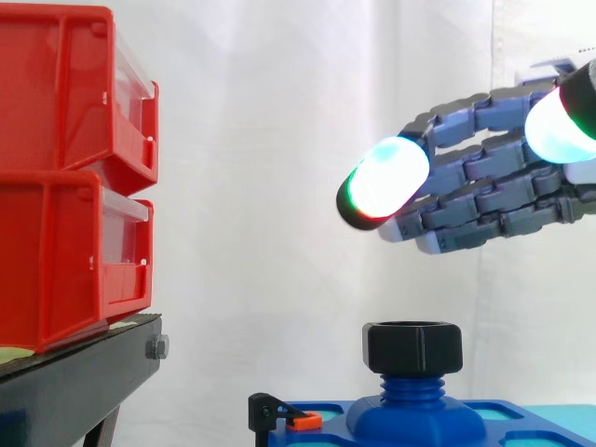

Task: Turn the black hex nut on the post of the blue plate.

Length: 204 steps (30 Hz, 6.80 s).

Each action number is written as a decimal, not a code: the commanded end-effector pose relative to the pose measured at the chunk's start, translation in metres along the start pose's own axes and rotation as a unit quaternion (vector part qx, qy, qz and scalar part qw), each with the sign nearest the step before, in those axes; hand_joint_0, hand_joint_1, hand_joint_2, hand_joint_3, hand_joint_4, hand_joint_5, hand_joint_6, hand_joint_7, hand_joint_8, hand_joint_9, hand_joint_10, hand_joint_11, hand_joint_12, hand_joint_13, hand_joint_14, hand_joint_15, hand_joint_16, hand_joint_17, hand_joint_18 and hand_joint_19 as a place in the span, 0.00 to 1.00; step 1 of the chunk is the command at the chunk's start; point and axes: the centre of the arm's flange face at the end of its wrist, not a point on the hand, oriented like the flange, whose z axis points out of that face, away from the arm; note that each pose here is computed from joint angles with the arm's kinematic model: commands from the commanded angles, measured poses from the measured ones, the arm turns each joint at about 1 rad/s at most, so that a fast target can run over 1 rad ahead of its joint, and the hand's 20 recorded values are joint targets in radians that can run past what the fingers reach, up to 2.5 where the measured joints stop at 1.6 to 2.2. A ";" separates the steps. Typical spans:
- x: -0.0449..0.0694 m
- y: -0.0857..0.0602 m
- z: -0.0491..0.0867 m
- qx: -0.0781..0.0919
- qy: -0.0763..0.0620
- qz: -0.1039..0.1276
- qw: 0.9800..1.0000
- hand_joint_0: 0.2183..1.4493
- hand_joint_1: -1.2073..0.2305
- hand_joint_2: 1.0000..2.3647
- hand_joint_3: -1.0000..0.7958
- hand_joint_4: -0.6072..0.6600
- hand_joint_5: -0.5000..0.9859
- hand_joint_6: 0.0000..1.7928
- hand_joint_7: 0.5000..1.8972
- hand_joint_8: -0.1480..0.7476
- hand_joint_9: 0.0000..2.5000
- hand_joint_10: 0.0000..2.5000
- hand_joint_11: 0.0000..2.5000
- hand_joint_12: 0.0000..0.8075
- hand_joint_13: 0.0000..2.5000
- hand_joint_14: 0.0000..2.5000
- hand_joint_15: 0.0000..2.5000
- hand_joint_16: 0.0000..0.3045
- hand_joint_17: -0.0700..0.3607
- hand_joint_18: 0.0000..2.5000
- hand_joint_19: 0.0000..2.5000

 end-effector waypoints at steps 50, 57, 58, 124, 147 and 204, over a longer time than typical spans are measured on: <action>0.044 -0.030 0.047 0.028 0.027 -0.109 0.993 0.15 0.42 0.00 0.28 0.55 0.14 0.28 0.11 0.35 0.00 0.00 0.00 0.41 0.00 0.00 0.00 0.16 0.41 0.00 0.00; 0.043 -0.031 0.047 0.017 0.038 -0.115 0.992 0.15 0.42 0.00 0.28 0.55 0.14 0.28 0.12 0.35 0.00 0.00 0.00 0.42 0.00 0.00 0.00 0.16 0.41 0.00 0.00; 0.043 -0.032 0.047 0.018 0.039 -0.115 0.992 0.15 0.42 0.00 0.28 0.55 0.14 0.28 0.12 0.35 0.00 0.00 0.00 0.41 0.00 0.00 0.00 0.16 0.41 0.00 0.00; -0.006 -0.048 0.051 0.002 0.061 -0.164 0.985 0.13 0.50 0.00 0.28 0.65 0.17 0.28 0.24 0.39 0.00 0.00 0.00 0.44 0.06 0.00 0.00 0.16 0.42 0.00 0.00; -0.022 -0.060 0.050 -0.011 0.073 -0.167 0.983 0.14 0.51 0.00 0.28 0.65 0.17 0.28 0.24 0.39 0.00 0.00 0.00 0.44 0.06 0.00 0.00 0.16 0.42 0.01 0.00; -0.054 -0.041 0.019 0.012 0.139 -0.212 0.967 0.08 0.53 0.00 0.28 0.65 0.16 0.28 0.23 0.41 0.00 0.00 0.00 0.48 0.04 0.00 0.00 0.19 0.47 0.00 0.01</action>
